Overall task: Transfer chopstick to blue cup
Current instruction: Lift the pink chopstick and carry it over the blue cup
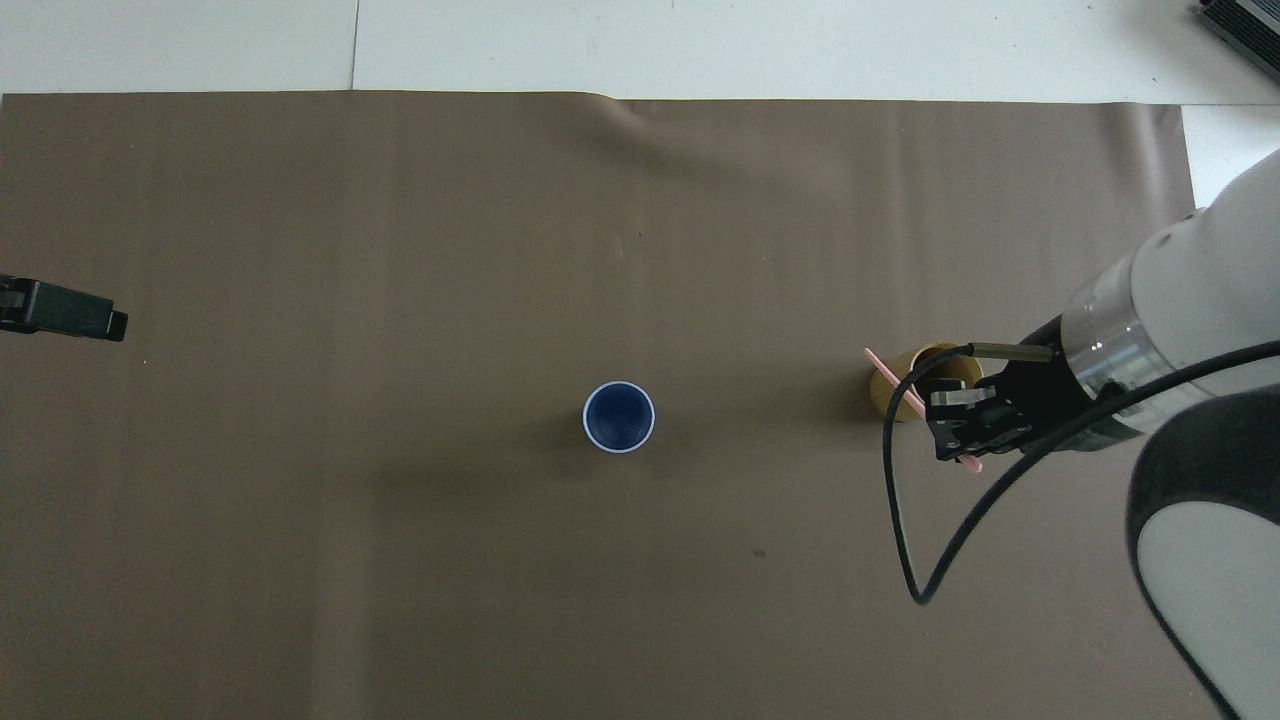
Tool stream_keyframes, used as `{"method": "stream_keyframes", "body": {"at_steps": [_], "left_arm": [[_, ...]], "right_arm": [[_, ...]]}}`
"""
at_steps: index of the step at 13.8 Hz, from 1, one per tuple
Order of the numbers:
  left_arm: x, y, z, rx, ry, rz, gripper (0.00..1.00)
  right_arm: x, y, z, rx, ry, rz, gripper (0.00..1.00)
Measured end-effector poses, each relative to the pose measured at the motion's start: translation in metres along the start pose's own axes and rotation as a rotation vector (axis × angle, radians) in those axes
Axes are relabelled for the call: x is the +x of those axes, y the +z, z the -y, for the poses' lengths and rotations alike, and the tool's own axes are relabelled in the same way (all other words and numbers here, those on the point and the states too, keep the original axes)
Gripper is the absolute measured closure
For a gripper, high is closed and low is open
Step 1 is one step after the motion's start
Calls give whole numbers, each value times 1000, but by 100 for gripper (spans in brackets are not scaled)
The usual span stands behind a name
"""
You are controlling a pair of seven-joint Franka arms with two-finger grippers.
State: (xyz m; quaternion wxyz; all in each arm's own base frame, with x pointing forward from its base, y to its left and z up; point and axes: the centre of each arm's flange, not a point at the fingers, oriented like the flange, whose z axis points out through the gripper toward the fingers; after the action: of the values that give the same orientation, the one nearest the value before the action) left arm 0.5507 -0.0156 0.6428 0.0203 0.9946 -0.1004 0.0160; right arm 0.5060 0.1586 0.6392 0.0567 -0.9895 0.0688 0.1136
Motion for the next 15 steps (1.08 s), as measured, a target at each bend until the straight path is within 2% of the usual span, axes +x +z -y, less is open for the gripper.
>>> {"method": "stream_keyframes", "body": {"at_steps": [6, 11, 15], "left_arm": [[0, 0, 0, 0, 0, 0, 0], [0, 0, 0, 0, 0, 0, 0], [0, 0, 0, 0, 0, 0, 0]], "right_arm": [[-31, 39, 124, 47, 124, -36, 92], [-48, 93, 200, 86, 199, 19, 92], [-57, 108, 213, 82, 228, 63, 92]]}}
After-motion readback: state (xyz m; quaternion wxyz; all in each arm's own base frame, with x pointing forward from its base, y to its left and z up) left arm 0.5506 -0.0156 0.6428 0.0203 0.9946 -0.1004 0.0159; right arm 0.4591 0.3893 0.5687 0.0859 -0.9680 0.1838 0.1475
